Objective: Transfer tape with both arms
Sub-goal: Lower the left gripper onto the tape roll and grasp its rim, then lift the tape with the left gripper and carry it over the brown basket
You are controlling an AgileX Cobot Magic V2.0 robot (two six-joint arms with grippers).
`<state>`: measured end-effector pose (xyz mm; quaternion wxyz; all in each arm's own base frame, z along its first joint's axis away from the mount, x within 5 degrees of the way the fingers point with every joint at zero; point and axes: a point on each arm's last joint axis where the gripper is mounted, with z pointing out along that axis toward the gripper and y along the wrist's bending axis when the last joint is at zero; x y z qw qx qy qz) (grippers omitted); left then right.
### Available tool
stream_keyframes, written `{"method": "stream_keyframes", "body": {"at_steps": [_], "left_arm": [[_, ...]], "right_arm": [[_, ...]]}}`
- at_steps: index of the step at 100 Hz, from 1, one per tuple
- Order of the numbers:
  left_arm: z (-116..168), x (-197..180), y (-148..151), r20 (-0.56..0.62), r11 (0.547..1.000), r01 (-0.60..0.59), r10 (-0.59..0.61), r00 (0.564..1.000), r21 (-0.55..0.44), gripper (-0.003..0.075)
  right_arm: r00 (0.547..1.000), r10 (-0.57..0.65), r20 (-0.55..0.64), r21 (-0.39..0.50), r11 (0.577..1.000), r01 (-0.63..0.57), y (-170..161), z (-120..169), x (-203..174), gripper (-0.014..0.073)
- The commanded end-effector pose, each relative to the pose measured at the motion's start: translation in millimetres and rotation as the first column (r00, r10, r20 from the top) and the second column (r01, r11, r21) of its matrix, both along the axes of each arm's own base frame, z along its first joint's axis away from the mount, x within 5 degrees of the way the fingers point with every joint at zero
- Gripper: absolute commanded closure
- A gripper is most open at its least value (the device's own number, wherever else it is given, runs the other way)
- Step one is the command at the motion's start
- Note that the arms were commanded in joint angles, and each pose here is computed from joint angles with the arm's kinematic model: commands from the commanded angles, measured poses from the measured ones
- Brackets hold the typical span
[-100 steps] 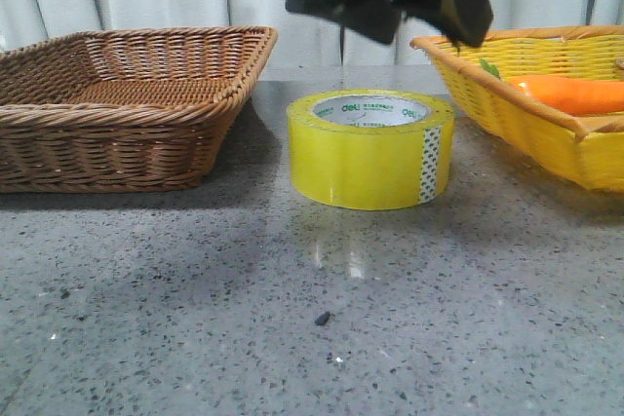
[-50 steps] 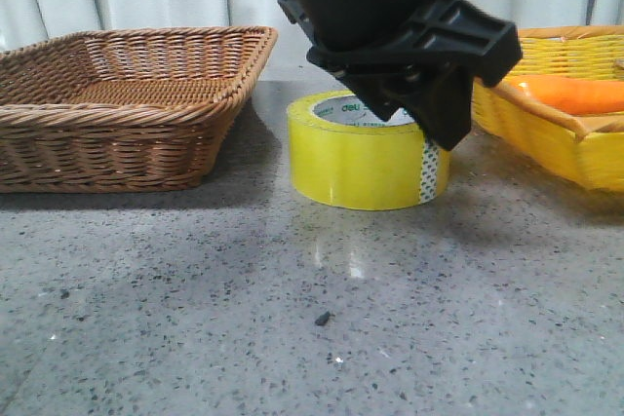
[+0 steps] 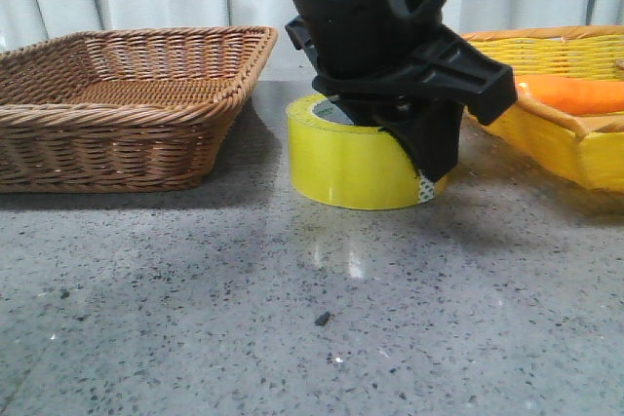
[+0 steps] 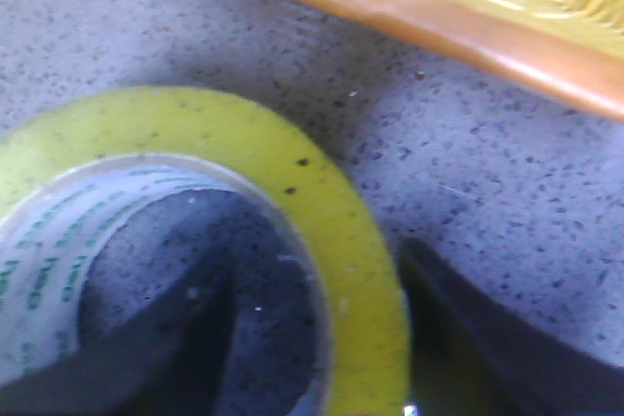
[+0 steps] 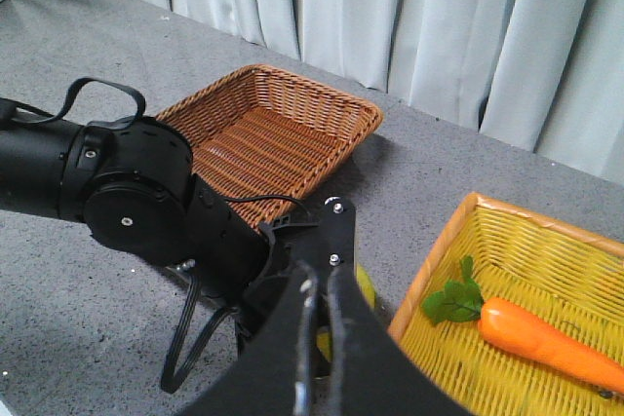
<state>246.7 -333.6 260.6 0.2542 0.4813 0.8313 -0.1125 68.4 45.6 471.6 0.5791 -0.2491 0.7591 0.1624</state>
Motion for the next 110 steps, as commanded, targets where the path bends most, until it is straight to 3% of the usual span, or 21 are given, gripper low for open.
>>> {"method": "stream_keyframes", "body": {"at_steps": [1,22,51,78,91,110], "left_arm": [[32.4,1.4,1.4,0.079,0.996,0.003,0.004,0.997,-0.092,0.0534],[32.4,1.3,1.5,0.078,0.996,0.003,0.004,0.997,-0.091,0.0741],[49.5,1.1,2.4,0.088,0.995,0.005,0.003,0.996,-0.096,0.0741],[115.6,-2.9,13.6,0.185,0.987,0.014,0.016,0.983,-0.158,0.0741],[145.6,-6.5,34.1,0.286,0.987,0.009,0.039,0.957,-0.163,0.0741],[159.2,9.0,78.5,0.253,0.985,-0.115,0.145,0.957,-0.128,0.0741]], "right_arm": [[0.997,-0.007,0.080,0.043,0.999,0.003,-1.5,11.9,-0.9,0.0668],[0.997,-0.007,0.080,0.043,0.999,0.003,-1.5,11.9,-0.9,0.0668],[0.997,-0.007,0.078,0.042,0.999,0.004,-1.5,11.8,-0.9,0.0668],[0.997,-0.007,0.074,0.039,0.999,0.004,-1.6,11.3,-1.0,0.0668],[0.998,-0.007,0.069,0.036,0.999,0.004,-1.7,10.7,-1.0,0.0668],[0.998,-0.008,0.068,0.033,0.999,0.006,-1.9,10.5,-1.0,0.0668]]}}
